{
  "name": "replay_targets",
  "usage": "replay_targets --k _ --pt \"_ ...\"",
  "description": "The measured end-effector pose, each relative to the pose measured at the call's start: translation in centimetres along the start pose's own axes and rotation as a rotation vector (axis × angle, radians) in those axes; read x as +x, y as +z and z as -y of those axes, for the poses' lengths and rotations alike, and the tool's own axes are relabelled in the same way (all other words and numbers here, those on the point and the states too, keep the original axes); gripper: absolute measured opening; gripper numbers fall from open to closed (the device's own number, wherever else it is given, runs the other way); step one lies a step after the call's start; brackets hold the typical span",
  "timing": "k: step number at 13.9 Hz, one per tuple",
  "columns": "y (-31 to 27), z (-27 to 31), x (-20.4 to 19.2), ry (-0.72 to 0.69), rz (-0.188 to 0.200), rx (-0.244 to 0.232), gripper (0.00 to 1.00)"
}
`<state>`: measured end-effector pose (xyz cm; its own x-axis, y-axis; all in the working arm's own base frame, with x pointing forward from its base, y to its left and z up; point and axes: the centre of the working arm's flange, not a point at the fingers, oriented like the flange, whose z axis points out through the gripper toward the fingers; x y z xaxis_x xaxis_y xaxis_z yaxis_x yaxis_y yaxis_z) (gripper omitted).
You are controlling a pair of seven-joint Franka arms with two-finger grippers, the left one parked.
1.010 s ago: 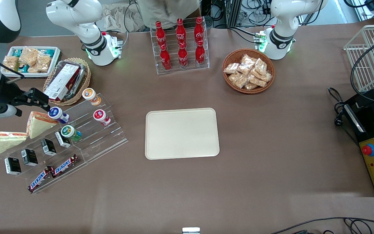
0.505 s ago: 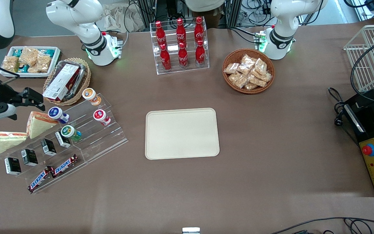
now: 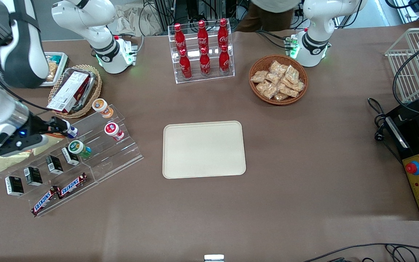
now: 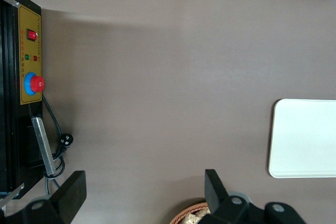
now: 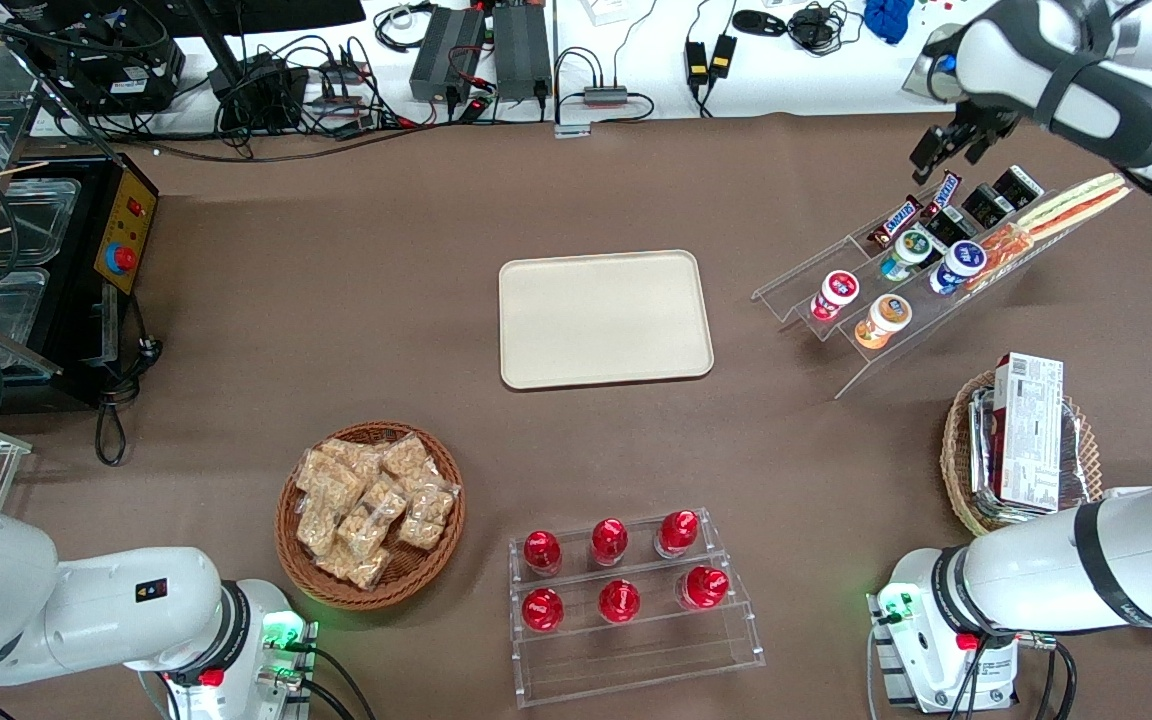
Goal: Place green gum on tray
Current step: 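Close the right gripper around the green-labelled gum bottle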
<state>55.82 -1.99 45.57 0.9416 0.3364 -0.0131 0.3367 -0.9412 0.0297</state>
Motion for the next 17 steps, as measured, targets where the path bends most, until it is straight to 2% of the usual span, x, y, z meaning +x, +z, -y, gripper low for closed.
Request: replay_targets --k 6,10,17 --pt "9.9 -0.1 -3.3 -0.076 -0.065 -0.026 1.00" --pt "13.3 -0.5 -5.2 -0.079 -0.072 -0.031 1.00" --pt "14.5 -0.4 -5.2 -0.080 -0.072 -0.033 1.00"
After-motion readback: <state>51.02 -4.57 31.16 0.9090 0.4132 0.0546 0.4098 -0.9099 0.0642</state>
